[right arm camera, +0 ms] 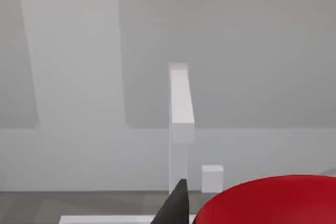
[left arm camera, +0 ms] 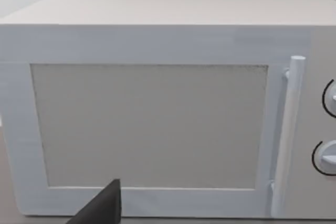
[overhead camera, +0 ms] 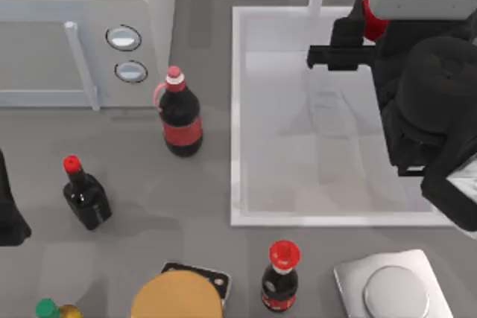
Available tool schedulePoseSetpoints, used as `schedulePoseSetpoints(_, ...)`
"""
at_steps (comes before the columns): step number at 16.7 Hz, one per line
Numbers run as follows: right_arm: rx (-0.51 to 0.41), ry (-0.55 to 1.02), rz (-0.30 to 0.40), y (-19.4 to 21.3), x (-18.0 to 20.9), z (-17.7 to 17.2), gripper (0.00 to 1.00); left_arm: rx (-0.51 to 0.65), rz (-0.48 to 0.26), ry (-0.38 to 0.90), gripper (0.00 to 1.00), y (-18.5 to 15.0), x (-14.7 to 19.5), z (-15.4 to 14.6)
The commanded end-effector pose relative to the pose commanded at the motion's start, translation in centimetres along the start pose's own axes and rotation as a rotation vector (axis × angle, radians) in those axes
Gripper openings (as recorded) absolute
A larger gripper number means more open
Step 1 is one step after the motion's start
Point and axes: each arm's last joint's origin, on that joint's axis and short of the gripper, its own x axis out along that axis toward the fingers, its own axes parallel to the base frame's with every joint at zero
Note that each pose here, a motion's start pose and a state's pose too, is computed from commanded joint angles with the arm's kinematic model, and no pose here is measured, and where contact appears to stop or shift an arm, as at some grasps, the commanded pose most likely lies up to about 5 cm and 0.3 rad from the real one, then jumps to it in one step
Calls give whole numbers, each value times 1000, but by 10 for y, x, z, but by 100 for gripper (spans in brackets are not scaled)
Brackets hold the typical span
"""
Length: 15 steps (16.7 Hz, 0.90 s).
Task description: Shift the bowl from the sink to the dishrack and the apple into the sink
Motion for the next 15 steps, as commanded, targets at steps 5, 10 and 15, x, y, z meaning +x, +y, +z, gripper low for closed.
schedulePoseSetpoints(5,4,-3,-1,-1,1,1,0,0,0,0,100,0,0,0)
schedulePoseSetpoints(10,4,0,-1,8,9,-36,0,0,0,0,100,0,0,0)
schedulePoseSetpoints(15,8,-9,0,10,10,-101,0,0,0,0,100,0,0,0)
